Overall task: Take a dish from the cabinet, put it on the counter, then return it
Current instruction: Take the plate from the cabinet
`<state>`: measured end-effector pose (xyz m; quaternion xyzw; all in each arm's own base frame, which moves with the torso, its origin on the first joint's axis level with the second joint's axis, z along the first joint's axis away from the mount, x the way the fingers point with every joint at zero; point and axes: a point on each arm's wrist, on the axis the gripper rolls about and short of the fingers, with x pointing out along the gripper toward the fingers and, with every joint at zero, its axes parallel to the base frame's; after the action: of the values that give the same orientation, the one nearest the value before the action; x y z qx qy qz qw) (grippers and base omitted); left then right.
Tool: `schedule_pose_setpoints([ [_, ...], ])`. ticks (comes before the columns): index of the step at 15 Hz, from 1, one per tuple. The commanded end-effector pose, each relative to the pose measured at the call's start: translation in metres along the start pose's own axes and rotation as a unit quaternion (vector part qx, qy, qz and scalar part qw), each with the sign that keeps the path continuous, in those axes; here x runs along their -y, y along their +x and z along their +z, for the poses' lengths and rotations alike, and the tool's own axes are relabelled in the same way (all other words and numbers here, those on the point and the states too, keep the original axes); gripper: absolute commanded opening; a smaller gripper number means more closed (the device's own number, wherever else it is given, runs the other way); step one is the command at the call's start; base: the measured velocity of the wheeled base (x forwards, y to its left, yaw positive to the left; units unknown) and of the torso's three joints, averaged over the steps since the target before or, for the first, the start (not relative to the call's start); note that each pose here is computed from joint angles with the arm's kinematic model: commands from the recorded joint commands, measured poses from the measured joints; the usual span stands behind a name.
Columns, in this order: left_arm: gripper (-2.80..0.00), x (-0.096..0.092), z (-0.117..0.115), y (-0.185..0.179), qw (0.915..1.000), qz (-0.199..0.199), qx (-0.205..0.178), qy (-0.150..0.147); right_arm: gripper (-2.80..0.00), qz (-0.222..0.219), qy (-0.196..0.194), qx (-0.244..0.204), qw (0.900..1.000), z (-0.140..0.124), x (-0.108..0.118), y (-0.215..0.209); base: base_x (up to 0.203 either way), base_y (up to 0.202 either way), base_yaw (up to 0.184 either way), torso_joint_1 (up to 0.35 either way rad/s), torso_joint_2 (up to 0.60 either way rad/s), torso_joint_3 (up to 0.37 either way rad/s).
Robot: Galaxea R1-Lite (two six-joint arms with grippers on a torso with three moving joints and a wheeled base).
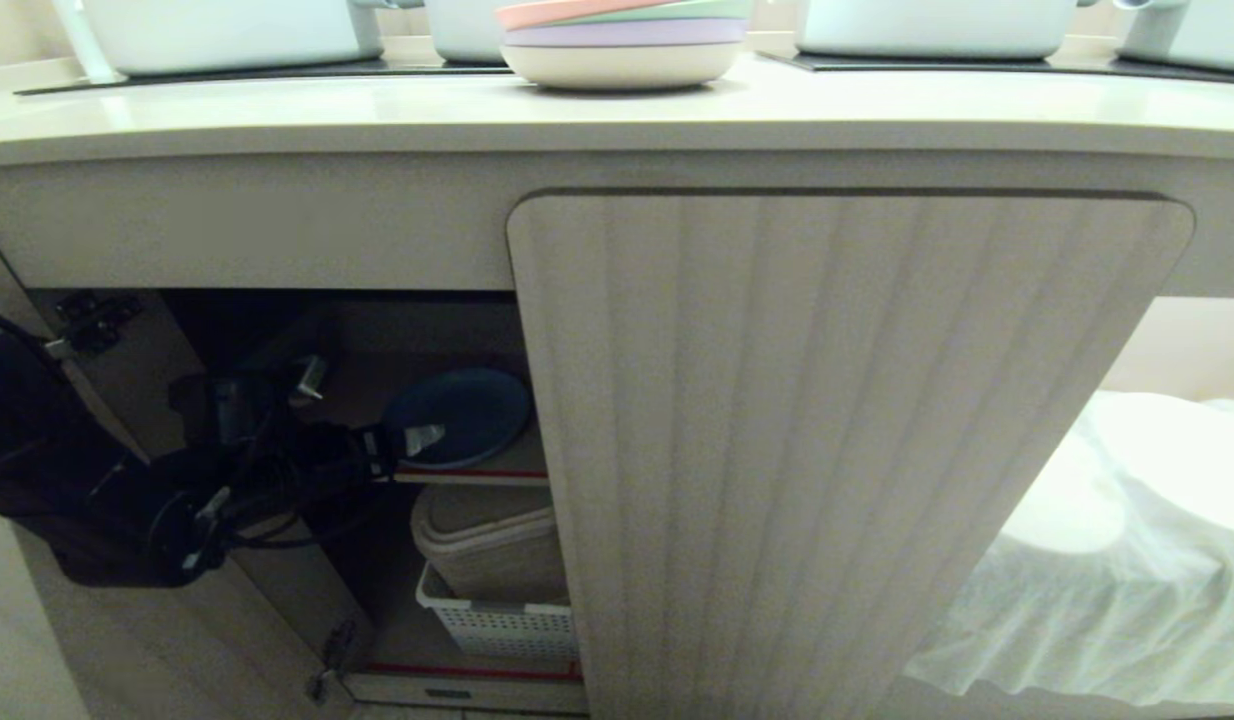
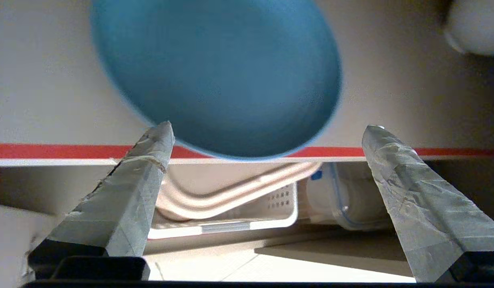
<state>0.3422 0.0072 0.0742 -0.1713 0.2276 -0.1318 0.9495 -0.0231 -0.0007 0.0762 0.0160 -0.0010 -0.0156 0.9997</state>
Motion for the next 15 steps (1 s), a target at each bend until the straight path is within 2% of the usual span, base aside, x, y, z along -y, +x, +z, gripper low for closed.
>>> schedule_pose_setpoints([
  [1, 0.00, -0.005, 0.004, -0.001, 1.0000, 0.004, 0.008, -0.002, -2.80, 0.000, 0.000, 0.000, 1.000, 0.000, 0.000, 0.000, 0.000, 0.000, 0.000, 0.000, 0.00, 0.000],
  [15, 0.00, -0.030, 0.005, 0.007, 0.9990, 0.034, -0.005, -0.030, -2.80, 0.000, 0.000, 0.000, 1.000, 0.000, 0.000, 0.000, 0.000, 0.000, 0.000, 0.000, 0.00, 0.000],
])
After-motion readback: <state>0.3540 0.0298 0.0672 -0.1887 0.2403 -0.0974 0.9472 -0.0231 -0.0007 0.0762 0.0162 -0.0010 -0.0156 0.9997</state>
